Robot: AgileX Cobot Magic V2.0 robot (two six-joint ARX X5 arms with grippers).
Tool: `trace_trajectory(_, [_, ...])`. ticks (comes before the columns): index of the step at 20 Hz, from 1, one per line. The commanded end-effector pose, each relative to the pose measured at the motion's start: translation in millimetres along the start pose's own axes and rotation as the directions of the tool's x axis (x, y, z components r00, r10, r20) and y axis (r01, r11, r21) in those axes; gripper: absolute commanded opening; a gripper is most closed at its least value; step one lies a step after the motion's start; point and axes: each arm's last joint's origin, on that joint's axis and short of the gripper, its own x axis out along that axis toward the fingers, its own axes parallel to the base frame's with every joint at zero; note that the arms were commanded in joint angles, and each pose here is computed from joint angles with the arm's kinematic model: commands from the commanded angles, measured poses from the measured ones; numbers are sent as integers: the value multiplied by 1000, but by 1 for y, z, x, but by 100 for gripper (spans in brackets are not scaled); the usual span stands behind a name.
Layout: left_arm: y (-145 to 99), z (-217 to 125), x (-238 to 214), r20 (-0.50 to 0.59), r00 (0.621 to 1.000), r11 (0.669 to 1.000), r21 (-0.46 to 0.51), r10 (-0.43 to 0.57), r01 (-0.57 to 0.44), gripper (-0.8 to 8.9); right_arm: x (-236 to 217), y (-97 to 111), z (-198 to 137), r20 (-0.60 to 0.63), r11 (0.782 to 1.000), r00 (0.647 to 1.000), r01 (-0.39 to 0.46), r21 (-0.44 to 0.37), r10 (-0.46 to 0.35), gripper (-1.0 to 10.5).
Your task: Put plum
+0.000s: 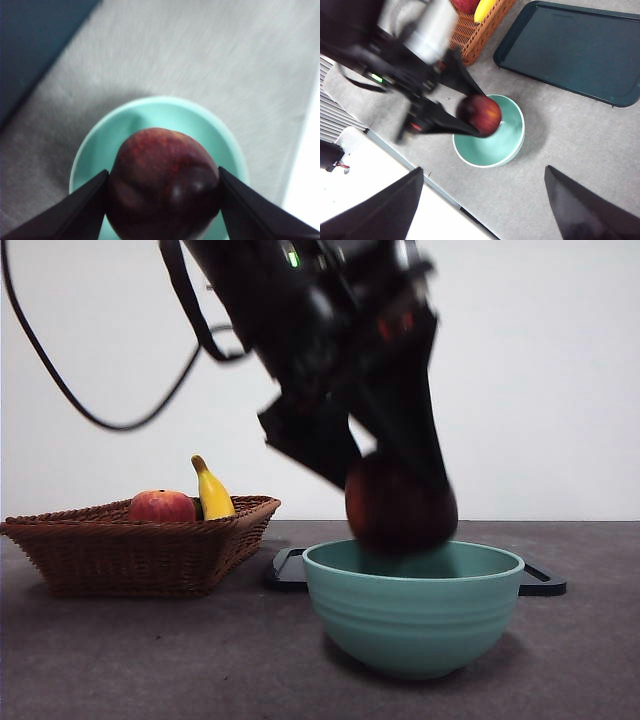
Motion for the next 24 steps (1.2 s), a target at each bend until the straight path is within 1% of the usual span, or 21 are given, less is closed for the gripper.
trace_trajectory(1, [-3, 1, 20, -35, 999, 999, 42, -6, 7, 245, -3, 3, 4, 16, 1000, 1000, -3, -8, 3, 388])
trace_trajectory(3, [-3, -2, 32, -66, 998, 999, 41, -13, 16, 245, -3, 3, 4, 16, 1000, 1000, -3, -8, 3, 388])
trace_trajectory(6, [-3, -5, 42, -99, 995, 998, 55, 19, -13, 245, -3, 3, 4, 16, 1000, 1000, -3, -8, 3, 388])
trace_trajectory(11, [-5, -5, 44, -101, 995, 997, 77, 24, -16, 252, -3, 3, 4, 16, 1000, 1000, -3, -8, 3, 388])
trace_trajectory(12, [-6, -5, 44, -102, 995, 997, 77, 24, -16, 279, -3, 3, 4, 16, 1000, 1000, -3, -8, 3, 388])
trace_trajectory(14, [-7, -5, 44, -103, 994, 997, 81, 22, -13, 382, -3, 3, 4, 16, 1000, 1000, -3, -8, 3, 388])
trace_trajectory(20, [-10, -4, 44, -100, 995, 996, 83, 18, -10, 385, -3, 3, 4, 16, 1000, 1000, -3, -8, 3, 388])
trace_trajectory(24, [-12, 8, 32, -81, 996, 997, 81, 20, -13, 385, -3, 3, 4, 16, 1000, 1000, -2, -8, 2, 388])
